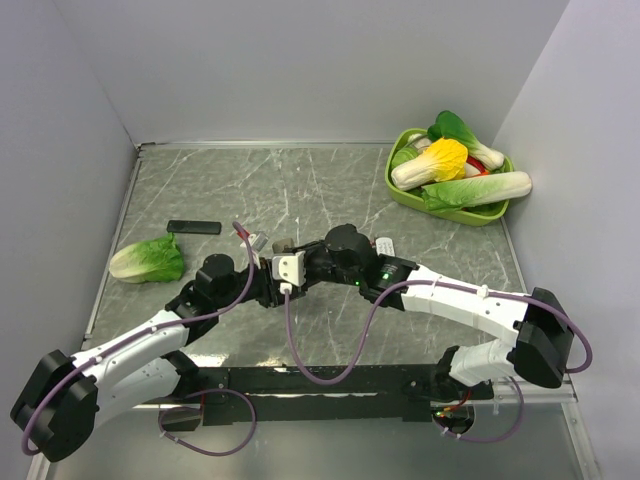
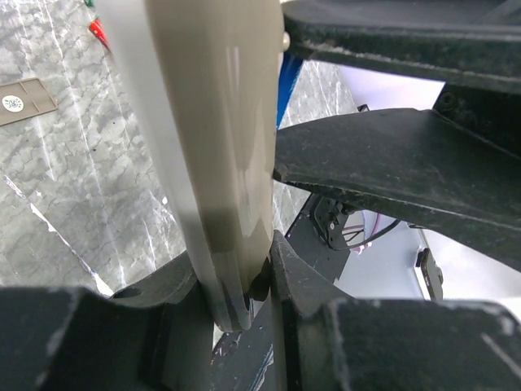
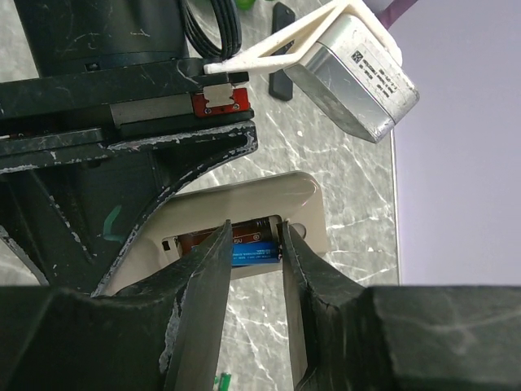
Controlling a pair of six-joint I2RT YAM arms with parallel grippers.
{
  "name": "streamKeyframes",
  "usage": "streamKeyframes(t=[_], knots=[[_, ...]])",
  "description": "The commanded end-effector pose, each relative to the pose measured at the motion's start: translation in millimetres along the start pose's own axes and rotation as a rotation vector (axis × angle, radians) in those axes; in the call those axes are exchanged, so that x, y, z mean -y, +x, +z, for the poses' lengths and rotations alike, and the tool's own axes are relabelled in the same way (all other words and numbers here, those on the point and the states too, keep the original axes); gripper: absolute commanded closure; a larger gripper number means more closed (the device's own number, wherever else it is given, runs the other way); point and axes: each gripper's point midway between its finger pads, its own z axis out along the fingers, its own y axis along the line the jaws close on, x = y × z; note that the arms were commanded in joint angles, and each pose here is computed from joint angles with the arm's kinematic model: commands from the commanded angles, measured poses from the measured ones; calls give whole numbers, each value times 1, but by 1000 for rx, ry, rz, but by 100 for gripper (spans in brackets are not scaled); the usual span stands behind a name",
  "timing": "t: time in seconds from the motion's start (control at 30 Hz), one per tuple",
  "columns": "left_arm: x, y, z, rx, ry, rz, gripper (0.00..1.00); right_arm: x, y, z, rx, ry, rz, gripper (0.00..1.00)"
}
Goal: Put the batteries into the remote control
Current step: Load the battery into the remote control.
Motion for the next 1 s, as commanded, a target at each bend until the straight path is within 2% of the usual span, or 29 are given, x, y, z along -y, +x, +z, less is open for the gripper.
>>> streamKeyframes(t=[0.0,0.43,0.57,0.8,0.97], knots=[[40,-29,-4,103,153,105,99,-9,4,3,-41,-51,-23,61],[41,-36,-7,158,162,99,99,-50,0,8,-10,-202,49,64],[43,-39,-10,190,168,105,99,-62,-6,8,38,-230,96,67],[61,-45,-24,256,257,154,99,-71,-7,13,118,-245,236,85],[73,-46,-36,291,310,200,99,-73,6,15,118,-233,295,89]])
